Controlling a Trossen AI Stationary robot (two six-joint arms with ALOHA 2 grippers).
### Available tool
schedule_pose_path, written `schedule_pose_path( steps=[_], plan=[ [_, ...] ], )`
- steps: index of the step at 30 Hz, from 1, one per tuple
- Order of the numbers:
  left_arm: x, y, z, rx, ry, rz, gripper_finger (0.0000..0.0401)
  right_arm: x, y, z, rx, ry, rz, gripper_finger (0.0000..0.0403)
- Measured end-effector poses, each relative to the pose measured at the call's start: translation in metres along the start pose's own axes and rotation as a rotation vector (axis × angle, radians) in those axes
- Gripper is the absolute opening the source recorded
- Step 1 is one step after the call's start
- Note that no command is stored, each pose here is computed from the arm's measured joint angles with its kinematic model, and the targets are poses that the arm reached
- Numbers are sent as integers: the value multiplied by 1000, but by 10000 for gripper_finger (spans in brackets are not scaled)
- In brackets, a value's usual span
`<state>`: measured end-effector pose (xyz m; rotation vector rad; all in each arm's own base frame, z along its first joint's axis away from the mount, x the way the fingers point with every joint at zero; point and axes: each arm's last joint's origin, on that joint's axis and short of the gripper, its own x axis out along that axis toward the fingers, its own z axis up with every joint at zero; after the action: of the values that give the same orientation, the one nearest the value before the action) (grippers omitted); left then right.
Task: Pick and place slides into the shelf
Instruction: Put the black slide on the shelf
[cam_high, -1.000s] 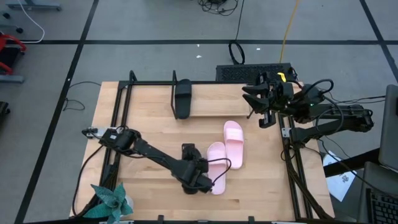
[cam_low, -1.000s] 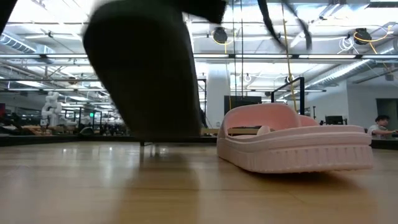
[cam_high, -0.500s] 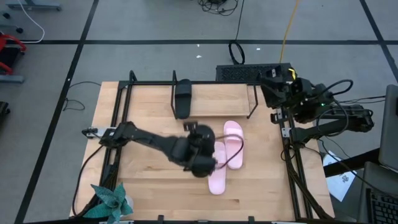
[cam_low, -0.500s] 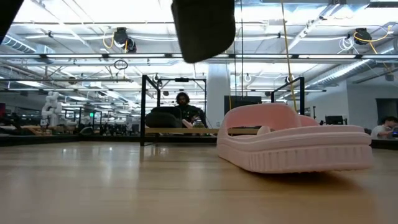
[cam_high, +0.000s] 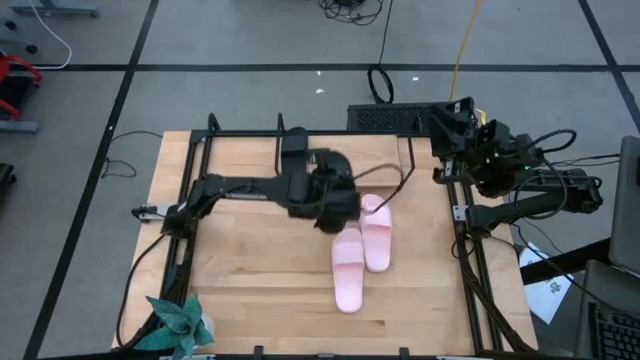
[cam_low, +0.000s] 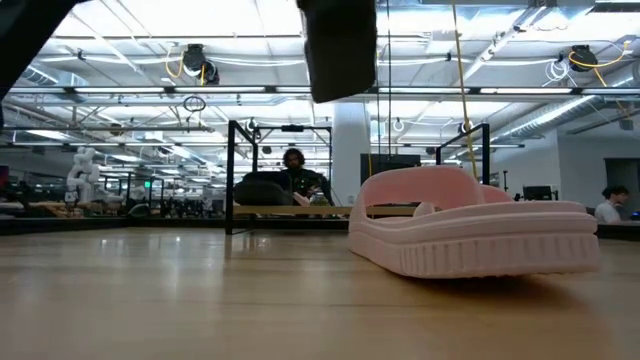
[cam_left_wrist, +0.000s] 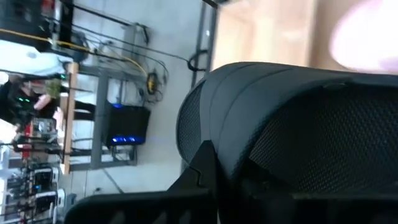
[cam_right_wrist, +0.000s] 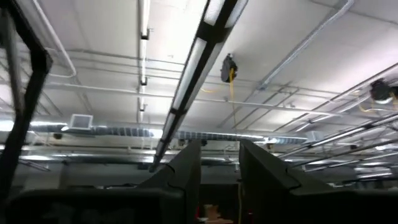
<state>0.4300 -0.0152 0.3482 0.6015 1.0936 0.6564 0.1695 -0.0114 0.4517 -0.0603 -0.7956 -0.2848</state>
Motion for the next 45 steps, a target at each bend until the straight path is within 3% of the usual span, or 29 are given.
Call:
schedule_pose_path(
  steps=[6,14,25,38,45],
  plan=[
    [34,35,8,16,-17,107,0,0,0,0,-90,0,-4,98],
    [82,70,-4,-51,71,98,0,0,0,0,-191,0,-4,98],
    [150,61,-12,129,205,60,0,0,-1,0,-251,12,-31,98],
    [185,58,-17,70,189,-25,0,1,-4,-3,-286,35,-39,98],
    [197,46,-17,146,170,-19,0,1,-5,-5,-289,56,-69,98]
  ],
)
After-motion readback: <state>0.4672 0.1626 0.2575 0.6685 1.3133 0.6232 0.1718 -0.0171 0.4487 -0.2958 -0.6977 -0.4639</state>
